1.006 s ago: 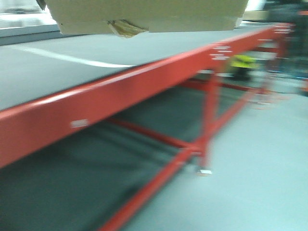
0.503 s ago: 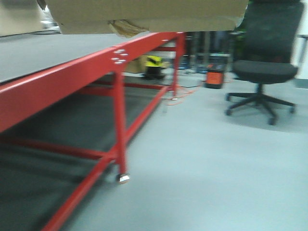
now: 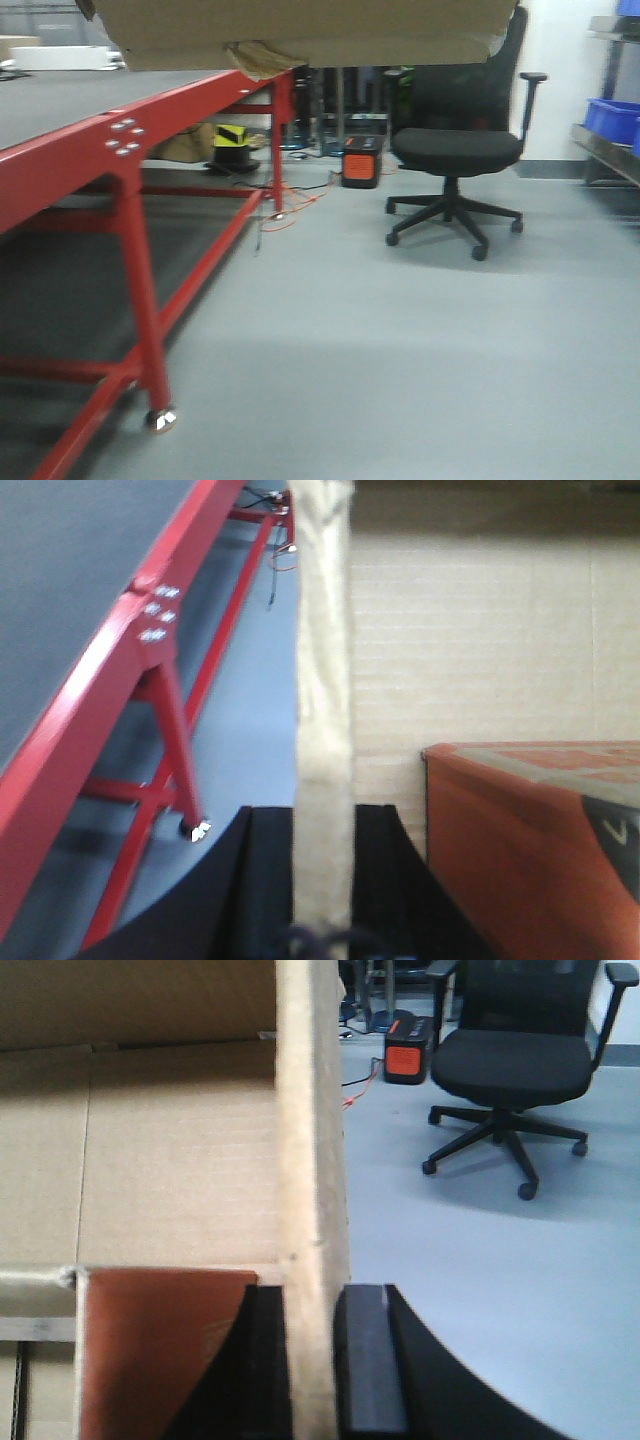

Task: Stack two boxes on right shelf middle
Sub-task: 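Hold the box stack and drive the base away from the table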

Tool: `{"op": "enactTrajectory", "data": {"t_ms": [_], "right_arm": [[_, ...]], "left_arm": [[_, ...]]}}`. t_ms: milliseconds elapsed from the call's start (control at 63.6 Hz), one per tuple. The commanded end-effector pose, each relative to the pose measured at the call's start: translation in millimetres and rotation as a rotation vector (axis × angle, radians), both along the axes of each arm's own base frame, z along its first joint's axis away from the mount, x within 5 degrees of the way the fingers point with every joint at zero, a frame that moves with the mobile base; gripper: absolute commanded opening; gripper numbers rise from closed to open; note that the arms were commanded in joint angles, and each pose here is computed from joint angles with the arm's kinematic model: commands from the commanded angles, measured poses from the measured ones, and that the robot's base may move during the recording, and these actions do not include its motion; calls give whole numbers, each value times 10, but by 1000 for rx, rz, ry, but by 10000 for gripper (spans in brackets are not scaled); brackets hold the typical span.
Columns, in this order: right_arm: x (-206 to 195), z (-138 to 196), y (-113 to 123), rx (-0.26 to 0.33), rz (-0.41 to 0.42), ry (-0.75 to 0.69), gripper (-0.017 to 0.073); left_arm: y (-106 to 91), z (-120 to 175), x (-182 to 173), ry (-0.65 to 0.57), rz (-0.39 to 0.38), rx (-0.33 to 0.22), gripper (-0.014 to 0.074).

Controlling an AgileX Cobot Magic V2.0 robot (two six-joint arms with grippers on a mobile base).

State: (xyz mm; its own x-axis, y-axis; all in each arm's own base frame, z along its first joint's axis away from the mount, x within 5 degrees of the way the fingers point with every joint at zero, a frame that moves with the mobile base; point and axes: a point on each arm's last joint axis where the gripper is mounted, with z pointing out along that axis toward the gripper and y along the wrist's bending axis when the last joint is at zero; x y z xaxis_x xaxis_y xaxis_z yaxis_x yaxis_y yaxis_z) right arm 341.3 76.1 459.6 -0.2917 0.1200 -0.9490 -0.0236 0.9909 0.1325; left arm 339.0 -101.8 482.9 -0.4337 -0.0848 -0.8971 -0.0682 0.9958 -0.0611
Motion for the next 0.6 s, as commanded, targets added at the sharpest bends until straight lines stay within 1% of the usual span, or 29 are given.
{"op": "enactTrajectory", "data": {"t_ms": [0, 581], "right_arm": [[-80, 216, -35, 11, 12, -117, -162], [-80, 216, -35, 11, 12, -117, -162]], "left_arm": [[55, 96, -46, -40, 15, 14, -111], [55, 96, -46, -40, 15, 14, -111]]}}
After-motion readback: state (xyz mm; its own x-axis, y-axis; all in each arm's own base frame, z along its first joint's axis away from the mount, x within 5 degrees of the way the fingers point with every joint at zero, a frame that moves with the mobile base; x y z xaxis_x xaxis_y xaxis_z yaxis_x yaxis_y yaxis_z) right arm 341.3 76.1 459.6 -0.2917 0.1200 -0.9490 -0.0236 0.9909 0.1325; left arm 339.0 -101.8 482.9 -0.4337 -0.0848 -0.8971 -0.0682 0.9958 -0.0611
